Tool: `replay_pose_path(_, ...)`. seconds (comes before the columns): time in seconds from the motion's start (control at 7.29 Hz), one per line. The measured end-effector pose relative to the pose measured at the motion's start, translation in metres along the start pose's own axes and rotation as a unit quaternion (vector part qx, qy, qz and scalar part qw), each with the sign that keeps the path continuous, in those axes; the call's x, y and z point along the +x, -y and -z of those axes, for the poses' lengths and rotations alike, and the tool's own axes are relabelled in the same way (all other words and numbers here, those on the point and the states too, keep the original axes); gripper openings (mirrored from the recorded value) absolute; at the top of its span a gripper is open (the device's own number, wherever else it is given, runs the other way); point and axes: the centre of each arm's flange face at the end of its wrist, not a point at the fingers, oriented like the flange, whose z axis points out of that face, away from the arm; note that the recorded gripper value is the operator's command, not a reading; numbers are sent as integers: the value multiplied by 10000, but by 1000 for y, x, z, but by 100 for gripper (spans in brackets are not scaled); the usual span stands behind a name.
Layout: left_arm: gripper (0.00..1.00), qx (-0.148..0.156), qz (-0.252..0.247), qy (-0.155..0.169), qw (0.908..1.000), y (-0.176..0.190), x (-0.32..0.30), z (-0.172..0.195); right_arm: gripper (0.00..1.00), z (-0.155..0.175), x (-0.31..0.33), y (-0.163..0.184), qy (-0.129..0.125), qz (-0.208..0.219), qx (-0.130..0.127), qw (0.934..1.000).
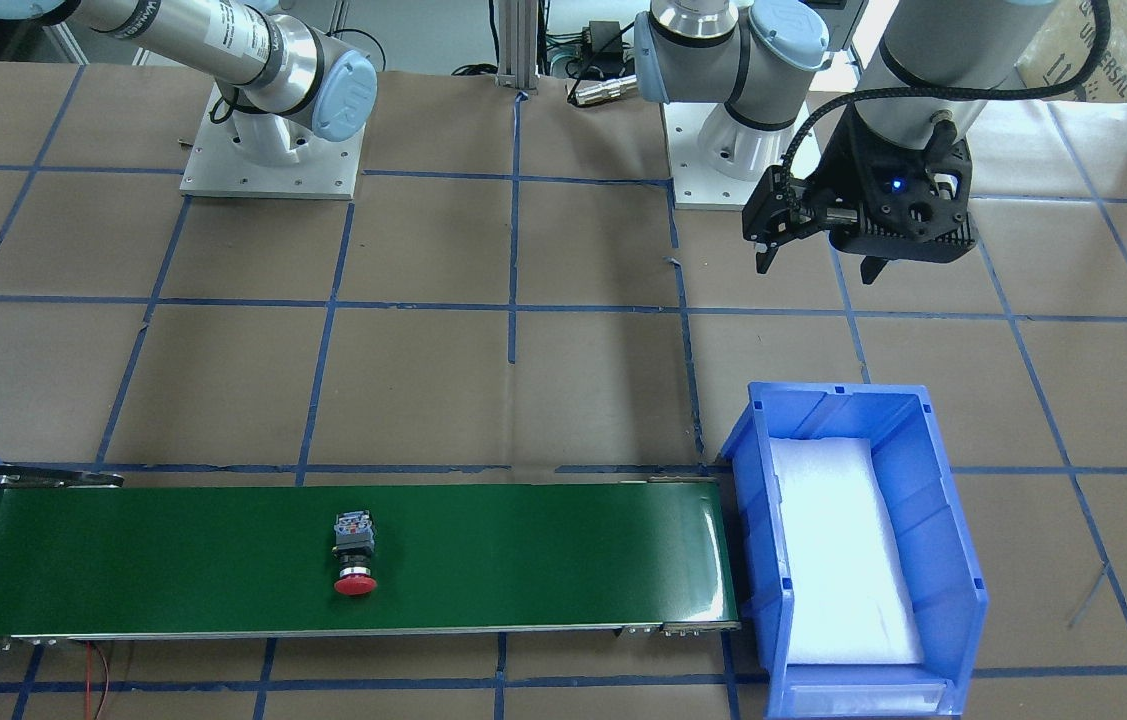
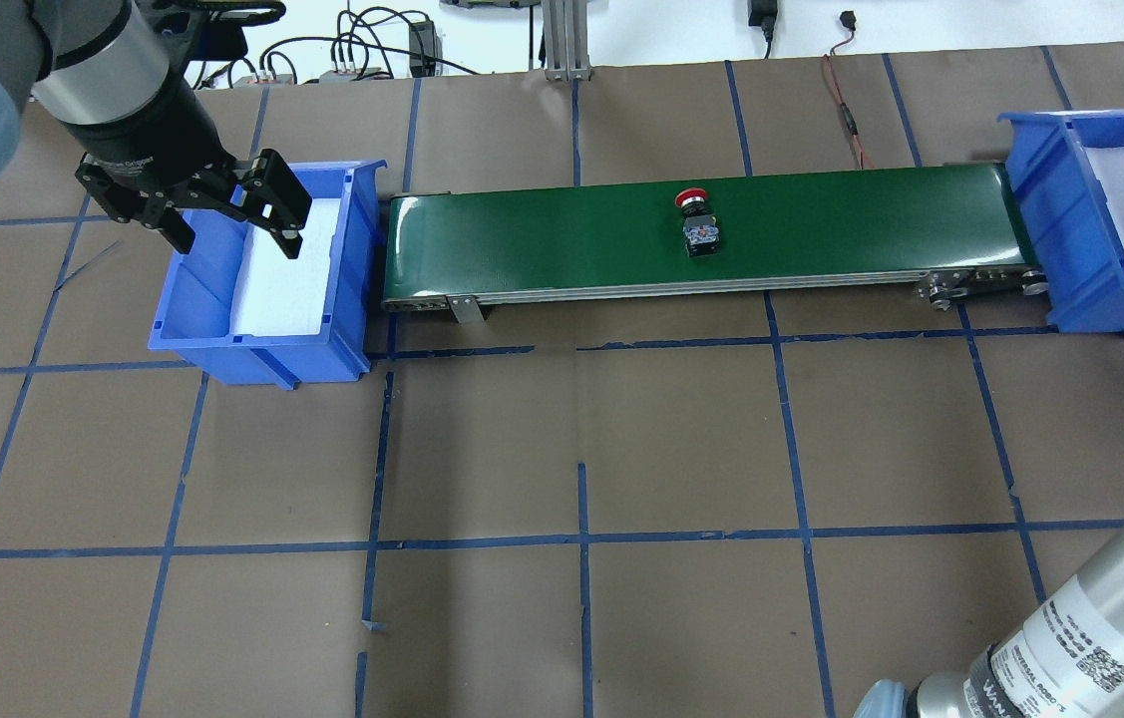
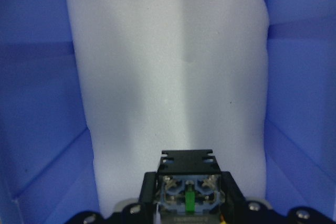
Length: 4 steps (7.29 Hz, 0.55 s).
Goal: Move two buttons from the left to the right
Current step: 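Carry the yellow button with the right gripper into the far blue bin and release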
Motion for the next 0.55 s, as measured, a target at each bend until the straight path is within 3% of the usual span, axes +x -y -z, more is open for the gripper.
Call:
replay_pose_path(0.27, 100, 2, 0, 4, 10000, 0, 0, 0, 99, 23, -39, 5, -149, 115, -98, 9998)
replay_pose_path(0.55, 100, 1, 0, 1, 10000, 0, 0, 0, 99, 70, -125, 2, -156, 366, -294, 9988)
